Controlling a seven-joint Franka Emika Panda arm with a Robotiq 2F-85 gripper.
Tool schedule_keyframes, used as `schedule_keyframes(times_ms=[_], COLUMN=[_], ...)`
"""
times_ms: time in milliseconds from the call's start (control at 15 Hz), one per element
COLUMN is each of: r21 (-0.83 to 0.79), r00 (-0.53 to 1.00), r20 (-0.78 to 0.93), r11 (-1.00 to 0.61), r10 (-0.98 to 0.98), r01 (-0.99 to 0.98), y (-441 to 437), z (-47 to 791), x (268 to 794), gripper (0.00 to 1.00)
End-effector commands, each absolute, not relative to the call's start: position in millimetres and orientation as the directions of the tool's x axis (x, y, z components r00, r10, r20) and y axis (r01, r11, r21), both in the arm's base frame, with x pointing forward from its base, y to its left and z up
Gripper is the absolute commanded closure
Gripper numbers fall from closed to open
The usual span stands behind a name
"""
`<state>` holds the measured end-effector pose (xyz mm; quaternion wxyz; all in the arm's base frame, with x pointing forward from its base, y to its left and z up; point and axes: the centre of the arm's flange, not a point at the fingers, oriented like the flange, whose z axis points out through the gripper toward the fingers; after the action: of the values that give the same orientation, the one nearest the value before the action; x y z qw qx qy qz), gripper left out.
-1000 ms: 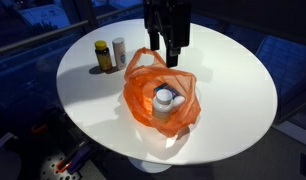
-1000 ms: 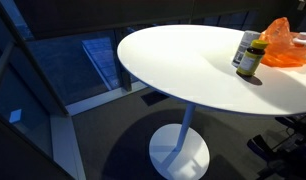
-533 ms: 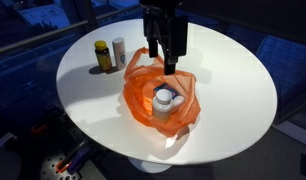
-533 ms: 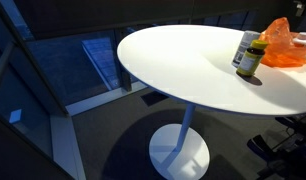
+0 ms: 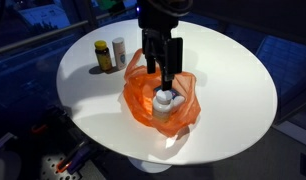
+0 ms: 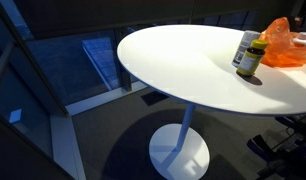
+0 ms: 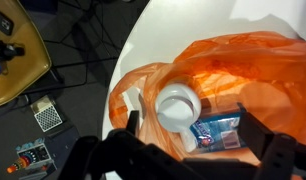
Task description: Remove the white and orange container from the orange plastic bag and put it on the table
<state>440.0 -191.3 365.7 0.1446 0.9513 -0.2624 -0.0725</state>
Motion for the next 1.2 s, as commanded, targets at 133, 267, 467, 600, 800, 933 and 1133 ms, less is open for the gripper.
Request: schedule_keyframes(times_ms=[133, 267, 467, 600, 800, 933, 1133], r21=[0.375, 0.392, 0.396, 0.381, 0.360, 0.356, 0.359], r00=[0.850, 0.851, 0.860, 0.867, 0.876, 0.878, 0.877], r20=[-0.041, -0.039, -0.017, -0.003, 0.021, 0.027, 0.022], r11=[-0.797, -0.791, -0.793, -0.802, -0.814, -0.816, -0.815], r10=[-0.524, -0.524, -0.510, -0.498, -0.482, -0.477, -0.479], r01=[-0.473, -0.469, -0.463, -0.460, -0.456, -0.455, -0.454], y=[-187.2, -188.5, -189.6, -189.2, -187.6, -187.6, -189.5], z=[352.6, 347.0, 338.4, 334.0, 328.2, 325.8, 324.7], x=[436.0, 435.1, 435.1, 437.7, 441.2, 442.0, 441.0], gripper=[0.00, 0.00, 0.00, 0.00, 0.00, 0.00, 0.00])
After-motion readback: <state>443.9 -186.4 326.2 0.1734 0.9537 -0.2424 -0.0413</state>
